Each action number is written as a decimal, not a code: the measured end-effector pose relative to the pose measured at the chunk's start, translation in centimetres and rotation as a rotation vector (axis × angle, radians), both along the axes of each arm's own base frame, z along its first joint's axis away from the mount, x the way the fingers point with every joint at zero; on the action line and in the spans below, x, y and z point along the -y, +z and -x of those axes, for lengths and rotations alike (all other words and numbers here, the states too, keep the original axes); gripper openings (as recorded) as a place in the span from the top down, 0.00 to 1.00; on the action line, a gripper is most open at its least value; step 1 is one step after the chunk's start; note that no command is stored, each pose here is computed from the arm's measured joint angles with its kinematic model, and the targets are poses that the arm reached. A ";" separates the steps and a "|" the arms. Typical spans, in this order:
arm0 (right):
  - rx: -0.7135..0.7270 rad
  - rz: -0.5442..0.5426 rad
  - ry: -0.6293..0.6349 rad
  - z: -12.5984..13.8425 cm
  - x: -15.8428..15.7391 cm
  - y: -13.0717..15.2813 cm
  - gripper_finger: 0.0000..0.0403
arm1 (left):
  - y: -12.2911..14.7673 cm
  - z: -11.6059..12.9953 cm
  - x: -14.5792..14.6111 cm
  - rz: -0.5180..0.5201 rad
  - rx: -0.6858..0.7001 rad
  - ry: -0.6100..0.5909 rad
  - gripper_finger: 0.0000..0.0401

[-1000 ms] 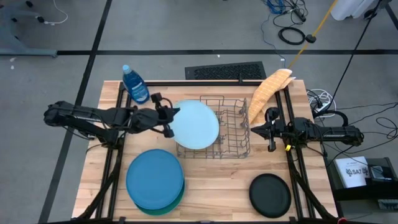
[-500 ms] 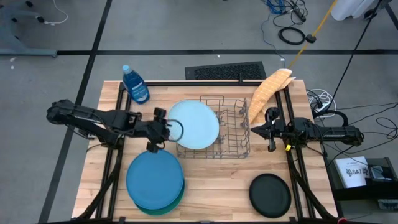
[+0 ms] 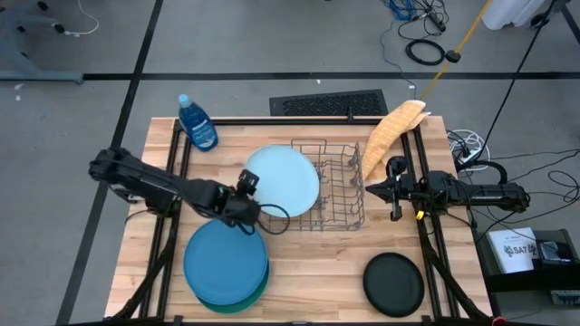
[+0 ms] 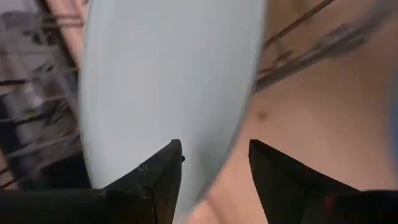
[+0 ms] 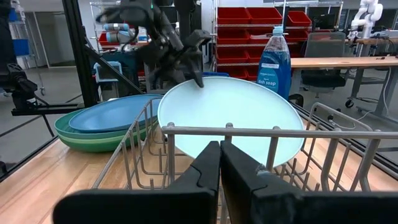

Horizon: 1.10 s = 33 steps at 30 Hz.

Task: Sort dishes
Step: Put the light blue plate into the dish rack

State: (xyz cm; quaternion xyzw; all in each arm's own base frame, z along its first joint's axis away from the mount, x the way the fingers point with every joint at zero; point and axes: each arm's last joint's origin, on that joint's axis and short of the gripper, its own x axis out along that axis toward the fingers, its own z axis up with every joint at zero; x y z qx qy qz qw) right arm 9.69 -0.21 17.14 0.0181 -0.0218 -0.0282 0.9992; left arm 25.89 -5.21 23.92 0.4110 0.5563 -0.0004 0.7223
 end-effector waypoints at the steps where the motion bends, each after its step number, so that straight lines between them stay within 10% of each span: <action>1: 0.000 0.000 0.000 0.0 0.0 0.0 0.98 | -0.4 -0.3 0.0 -0.035 -0.011 0.010 0.54; 8: 0.000 -0.002 0.000 0.0 0.0 0.0 0.98 | -2.9 -1.8 0.3 -0.156 -0.045 0.041 0.59; 18: 0.000 -0.005 0.000 0.0 0.0 0.0 0.98 | -1.7 -1.5 1.4 -0.259 0.001 0.026 0.97; 33: -0.001 -0.005 0.001 0.0 0.0 0.0 0.98 | 7.0 -2.2 3.9 -0.198 0.212 0.104 0.97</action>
